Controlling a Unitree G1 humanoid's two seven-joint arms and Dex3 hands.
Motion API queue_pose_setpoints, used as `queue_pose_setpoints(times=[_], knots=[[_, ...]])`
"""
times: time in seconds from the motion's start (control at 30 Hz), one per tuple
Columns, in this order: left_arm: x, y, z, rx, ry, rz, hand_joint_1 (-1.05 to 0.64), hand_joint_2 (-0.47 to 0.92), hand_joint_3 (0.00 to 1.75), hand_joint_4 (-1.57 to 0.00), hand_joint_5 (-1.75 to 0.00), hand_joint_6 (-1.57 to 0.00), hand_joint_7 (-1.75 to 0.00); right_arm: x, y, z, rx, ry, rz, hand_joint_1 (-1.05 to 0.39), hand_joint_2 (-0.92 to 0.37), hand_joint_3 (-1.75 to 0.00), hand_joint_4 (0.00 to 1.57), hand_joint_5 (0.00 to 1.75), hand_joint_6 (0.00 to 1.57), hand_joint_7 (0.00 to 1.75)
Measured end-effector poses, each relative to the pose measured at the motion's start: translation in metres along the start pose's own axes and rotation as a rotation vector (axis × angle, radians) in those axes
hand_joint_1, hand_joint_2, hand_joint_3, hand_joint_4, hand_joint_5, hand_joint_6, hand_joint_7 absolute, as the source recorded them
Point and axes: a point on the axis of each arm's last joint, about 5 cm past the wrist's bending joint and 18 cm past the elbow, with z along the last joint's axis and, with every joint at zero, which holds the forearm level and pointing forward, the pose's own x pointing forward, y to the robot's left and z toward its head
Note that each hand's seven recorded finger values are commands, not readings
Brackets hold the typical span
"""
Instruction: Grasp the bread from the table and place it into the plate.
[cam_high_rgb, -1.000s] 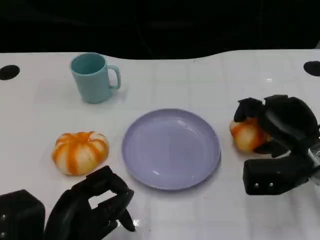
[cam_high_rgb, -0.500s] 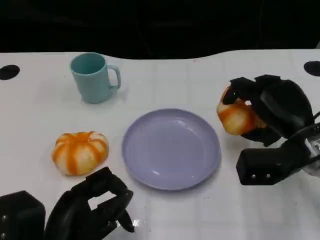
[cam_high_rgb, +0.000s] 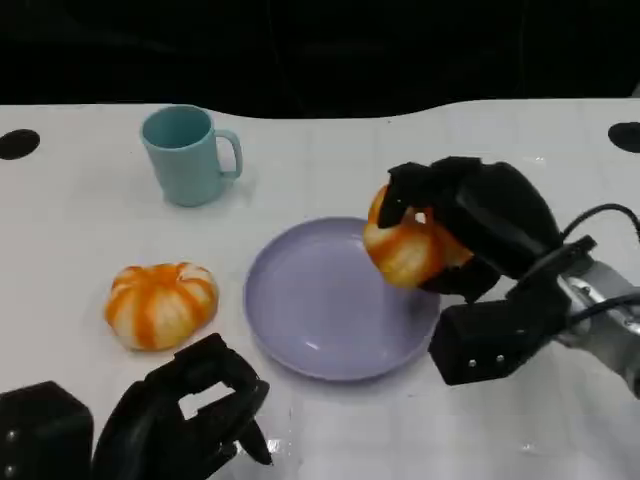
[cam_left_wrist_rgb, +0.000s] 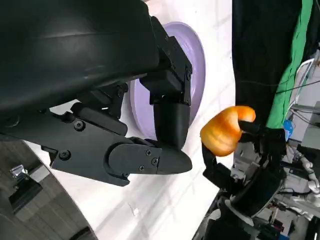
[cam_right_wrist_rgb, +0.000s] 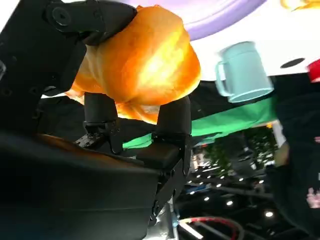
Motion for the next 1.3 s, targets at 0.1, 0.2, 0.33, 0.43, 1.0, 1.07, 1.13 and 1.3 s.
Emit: queue_pose_setpoints(times=[0.1,0.2,0.33,0.43,1.0,1.07,1.13,1.3], knots=[[0.0,0.0,0.0,0.0,-0.001,0.0,-0.55,0.92,0.3,-0.72,-1.75,-0.61,-1.58,0.005,0.0031,0.006,0.017,-0.03,0.002,-0.08,-0.21,-1.33,0.97,1.75,0.74,1.75],[0.0,0.0,0.0,-0.001,0.001,0.0,-0.56,0.92,0.29,-0.72,-1.75,-0.62,-1.58,0.009,0.0077,0.012,0.019,-0.053,0.021,-0.08,-0.2,-1.33,0.98,1.75,0.75,1.75],[0.001,0.0,-0.001,0.0,0.002,-0.001,-0.55,0.92,0.3,-0.72,-1.75,-0.62,-1.58,0.01,0.015,0.016,0.034,-0.054,0.052,-0.07,-0.21,-1.33,0.97,1.75,0.76,1.75],[0.001,0.0,-0.001,0.0,0.002,-0.001,-0.56,0.92,0.29,-0.71,-1.75,-0.62,-1.58,0.01,0.0183,0.018,0.041,-0.052,0.069,-0.08,-0.24,-1.28,0.94,1.75,0.75,1.75],[0.002,-0.001,-0.001,-0.003,-0.005,-0.002,-0.55,0.92,0.28,-0.72,-1.75,-0.63,-1.56,0.012,0.0214,0.019,0.08,-0.042,0.297,-0.64,-0.91,-0.19,0.27,0.44,0.4,0.02],[0.002,-0.001,-0.001,-0.004,-0.007,-0.003,-0.56,0.92,0.28,-0.72,-1.75,-0.63,-1.56,0.012,0.0176,0.017,0.072,-0.04,0.349,-0.69,-0.92,-0.22,0.2,0.39,0.34,0.0],[0.002,-0.001,-0.001,-0.005,-0.007,-0.003,-0.55,0.92,0.28,-0.72,-1.75,-0.63,-1.56,0.014,0.0132,0.016,0.063,-0.039,0.376,-0.71,-0.92,-0.25,0.14,0.36,0.3,0.0],[0.002,-0.001,-0.001,-0.006,-0.008,-0.003,-0.56,0.92,0.28,-0.72,-1.75,-0.63,-1.55,0.017,0.005,0.017,0.034,-0.035,0.426,-0.77,-0.92,-0.28,0.06,0.33,0.25,0.0]])
